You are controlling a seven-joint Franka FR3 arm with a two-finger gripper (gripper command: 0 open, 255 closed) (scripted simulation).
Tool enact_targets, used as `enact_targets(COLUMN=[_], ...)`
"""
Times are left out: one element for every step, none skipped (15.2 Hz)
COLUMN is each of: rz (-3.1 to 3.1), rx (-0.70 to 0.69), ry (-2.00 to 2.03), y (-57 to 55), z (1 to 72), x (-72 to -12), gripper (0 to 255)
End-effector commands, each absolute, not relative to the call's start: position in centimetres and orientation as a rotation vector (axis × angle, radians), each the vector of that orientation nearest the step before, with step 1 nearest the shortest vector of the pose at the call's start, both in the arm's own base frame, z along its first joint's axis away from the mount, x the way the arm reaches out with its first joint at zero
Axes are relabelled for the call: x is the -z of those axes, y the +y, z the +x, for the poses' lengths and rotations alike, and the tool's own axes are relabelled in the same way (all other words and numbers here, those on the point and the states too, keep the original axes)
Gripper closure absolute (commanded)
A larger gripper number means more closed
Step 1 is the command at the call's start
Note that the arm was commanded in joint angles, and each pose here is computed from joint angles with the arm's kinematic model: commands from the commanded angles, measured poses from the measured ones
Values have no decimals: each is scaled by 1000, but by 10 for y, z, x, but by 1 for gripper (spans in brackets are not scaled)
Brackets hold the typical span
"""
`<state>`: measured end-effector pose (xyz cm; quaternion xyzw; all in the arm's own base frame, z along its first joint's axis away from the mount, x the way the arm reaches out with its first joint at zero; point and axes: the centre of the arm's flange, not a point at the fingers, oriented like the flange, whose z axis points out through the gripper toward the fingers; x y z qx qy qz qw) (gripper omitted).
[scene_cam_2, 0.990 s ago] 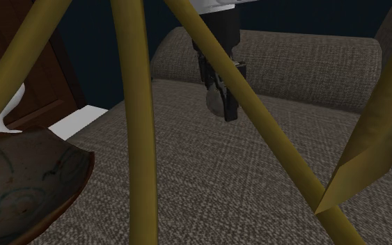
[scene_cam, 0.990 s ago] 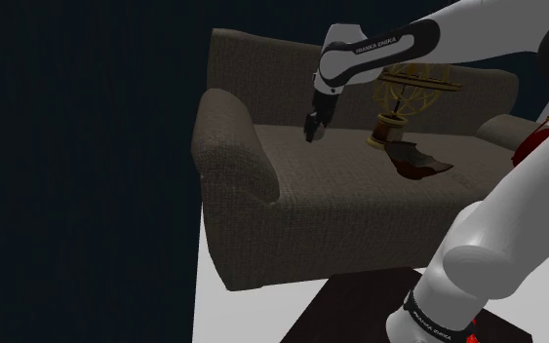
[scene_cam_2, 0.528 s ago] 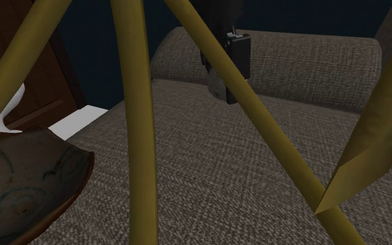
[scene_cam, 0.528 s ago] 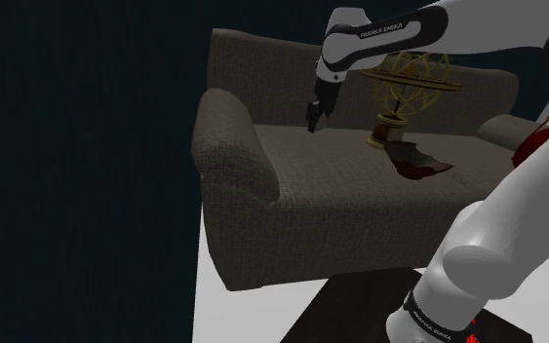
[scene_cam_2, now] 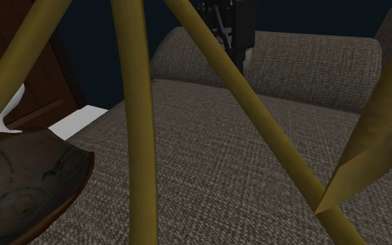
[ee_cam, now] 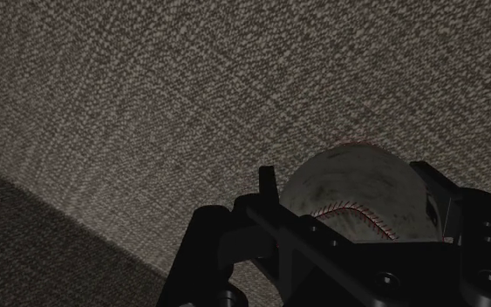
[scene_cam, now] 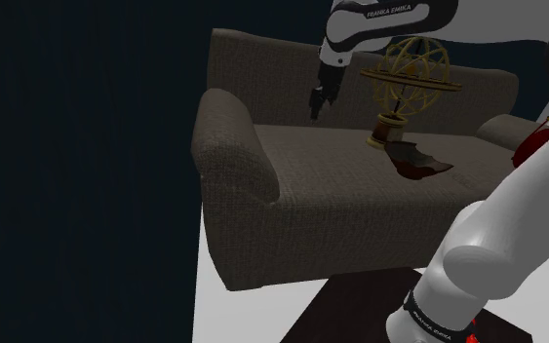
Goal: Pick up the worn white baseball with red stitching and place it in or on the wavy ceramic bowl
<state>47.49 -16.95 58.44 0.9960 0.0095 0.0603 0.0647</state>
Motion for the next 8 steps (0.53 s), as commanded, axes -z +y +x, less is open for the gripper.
enact_targets(rz=[3007, 3007, 3007, 3007, 3007, 3007, 3007, 3007], rx=[-182, -182, -182, -182, -182, -182, -182, -182], ry=[29, 29, 29, 29, 29, 29, 29, 29], y=[-170, -170, -170, -170, -170, -170, -170, -170], z=[476, 476, 476, 476, 476, 476, 476, 476], x=[-595, -601, -606, -611, -616, -622, -627, -632], gripper=[255, 255, 255, 255, 255, 255, 255, 255])
